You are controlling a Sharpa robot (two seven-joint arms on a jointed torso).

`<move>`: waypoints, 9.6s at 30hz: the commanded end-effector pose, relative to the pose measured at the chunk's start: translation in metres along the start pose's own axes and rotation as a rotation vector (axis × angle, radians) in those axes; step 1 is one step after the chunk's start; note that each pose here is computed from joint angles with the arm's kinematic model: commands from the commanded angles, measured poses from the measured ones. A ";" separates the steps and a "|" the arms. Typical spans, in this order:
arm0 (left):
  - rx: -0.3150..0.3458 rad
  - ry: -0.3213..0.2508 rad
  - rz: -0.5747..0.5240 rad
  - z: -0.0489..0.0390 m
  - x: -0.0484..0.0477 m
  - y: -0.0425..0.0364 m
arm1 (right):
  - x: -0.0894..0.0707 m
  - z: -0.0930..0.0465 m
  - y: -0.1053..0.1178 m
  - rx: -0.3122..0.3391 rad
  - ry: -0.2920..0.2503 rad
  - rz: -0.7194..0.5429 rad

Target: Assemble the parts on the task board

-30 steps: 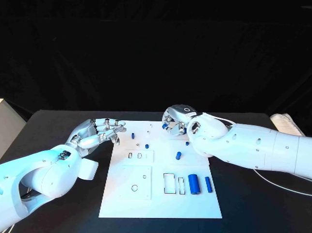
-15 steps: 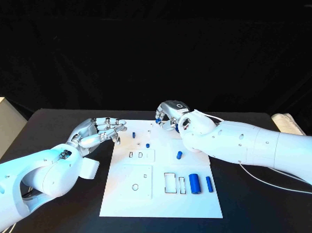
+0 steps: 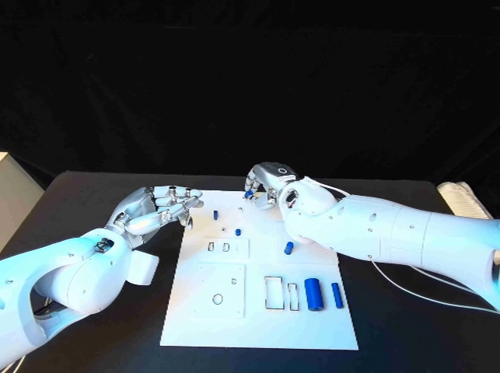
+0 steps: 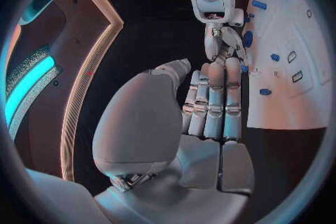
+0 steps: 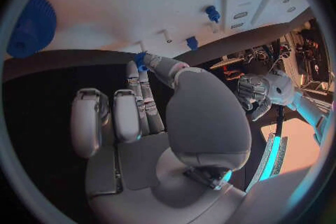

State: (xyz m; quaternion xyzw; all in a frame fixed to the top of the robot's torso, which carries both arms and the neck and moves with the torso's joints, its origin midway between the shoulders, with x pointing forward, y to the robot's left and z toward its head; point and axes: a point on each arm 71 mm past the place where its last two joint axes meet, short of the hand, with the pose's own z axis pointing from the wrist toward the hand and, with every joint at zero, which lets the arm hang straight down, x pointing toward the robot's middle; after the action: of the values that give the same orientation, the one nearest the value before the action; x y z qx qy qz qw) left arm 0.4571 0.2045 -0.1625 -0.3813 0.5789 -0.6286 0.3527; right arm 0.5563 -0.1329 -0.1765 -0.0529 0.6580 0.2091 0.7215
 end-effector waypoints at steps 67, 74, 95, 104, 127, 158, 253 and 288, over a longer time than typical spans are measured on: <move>0.001 0.032 0.001 0.0037 0.0021 -0.0065 | 0.010 0.007 0.006 -0.009 0.068 -0.007; -0.001 0.028 0.003 0.0033 0.0004 -0.0064 | 0.002 -0.004 -0.002 -0.017 0.026 0.012; -0.007 0.023 0.006 0.0046 -0.0088 -0.0040 | -0.042 -0.060 -0.076 0.137 0.066 0.165; -0.009 0.029 0.012 0.0053 -0.0096 -0.0034 | -0.029 -0.058 -0.093 0.219 0.128 0.158; -0.019 0.024 0.016 0.0053 -0.0116 -0.0024 | -0.013 -0.056 -0.099 0.265 0.153 0.162; -0.016 0.023 0.016 0.0061 -0.0114 -0.0022 | -0.011 -0.052 -0.096 0.258 0.109 0.161; -0.023 0.036 0.012 0.0099 -0.0100 -0.0001 | 0.030 -0.024 0.031 0.000 0.058 0.021; -0.025 0.034 0.013 0.0100 -0.0107 0.0001 | 0.038 -0.027 0.028 0.005 0.124 0.058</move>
State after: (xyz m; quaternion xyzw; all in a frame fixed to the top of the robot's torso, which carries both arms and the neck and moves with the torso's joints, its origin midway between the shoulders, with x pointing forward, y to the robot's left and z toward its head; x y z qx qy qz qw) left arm 0.4715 0.2116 -0.1642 -0.3771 0.5944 -0.6193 0.3479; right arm 0.5244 -0.1113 -0.2057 -0.0399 0.6842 0.2182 0.6948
